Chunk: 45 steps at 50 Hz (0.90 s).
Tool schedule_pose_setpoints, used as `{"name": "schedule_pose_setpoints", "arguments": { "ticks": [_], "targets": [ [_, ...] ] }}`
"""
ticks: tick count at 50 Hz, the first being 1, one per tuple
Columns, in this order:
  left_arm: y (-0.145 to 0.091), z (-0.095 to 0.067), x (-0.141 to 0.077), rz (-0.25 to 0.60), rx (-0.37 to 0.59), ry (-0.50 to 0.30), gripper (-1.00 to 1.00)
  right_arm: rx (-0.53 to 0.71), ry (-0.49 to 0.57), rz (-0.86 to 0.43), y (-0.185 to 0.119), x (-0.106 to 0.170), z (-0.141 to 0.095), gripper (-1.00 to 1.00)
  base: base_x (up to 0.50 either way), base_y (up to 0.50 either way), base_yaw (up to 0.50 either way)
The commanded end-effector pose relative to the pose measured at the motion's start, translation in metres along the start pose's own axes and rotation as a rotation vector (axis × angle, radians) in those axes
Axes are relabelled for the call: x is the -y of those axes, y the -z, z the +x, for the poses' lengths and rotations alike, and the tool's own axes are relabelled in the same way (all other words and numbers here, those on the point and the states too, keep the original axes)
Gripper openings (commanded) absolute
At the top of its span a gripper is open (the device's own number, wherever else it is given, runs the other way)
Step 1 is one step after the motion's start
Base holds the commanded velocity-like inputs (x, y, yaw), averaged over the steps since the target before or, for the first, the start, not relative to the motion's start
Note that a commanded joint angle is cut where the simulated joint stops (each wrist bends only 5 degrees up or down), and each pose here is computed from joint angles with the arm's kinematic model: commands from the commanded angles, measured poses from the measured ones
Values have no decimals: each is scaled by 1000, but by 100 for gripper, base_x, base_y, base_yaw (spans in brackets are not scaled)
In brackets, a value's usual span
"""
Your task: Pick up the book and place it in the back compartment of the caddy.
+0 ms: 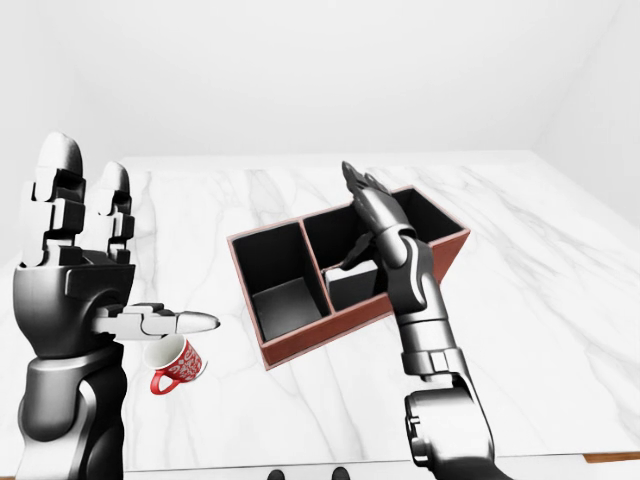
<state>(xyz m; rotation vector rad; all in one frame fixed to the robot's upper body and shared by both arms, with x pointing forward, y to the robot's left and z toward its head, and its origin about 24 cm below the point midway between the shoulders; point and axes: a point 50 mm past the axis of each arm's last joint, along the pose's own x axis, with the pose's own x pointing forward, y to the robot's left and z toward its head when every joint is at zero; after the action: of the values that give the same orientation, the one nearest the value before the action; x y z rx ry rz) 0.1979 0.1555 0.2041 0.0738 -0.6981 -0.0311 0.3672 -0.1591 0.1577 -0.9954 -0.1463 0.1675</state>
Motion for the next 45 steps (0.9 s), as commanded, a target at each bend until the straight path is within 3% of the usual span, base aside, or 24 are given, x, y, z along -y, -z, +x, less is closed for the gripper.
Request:
{"name": "schedule_pose_setpoints", "arguments": {
  "ticks": [1, 25, 45],
  "targets": [
    [2, 0, 0, -2, -8, 0, 100, 129, 56, 59, -29, 21, -29, 100, 0, 0, 0],
    [-7, 0, -1, -7, 32, -4, 100, 347, 179, 64, -69, 36, -83, 100, 0, 0, 0],
    [-39, 6, -11, -17, 204, -41, 100, 640, 376, -63, -123, 67, -160, 100, 0, 0, 0]
  ]
}}
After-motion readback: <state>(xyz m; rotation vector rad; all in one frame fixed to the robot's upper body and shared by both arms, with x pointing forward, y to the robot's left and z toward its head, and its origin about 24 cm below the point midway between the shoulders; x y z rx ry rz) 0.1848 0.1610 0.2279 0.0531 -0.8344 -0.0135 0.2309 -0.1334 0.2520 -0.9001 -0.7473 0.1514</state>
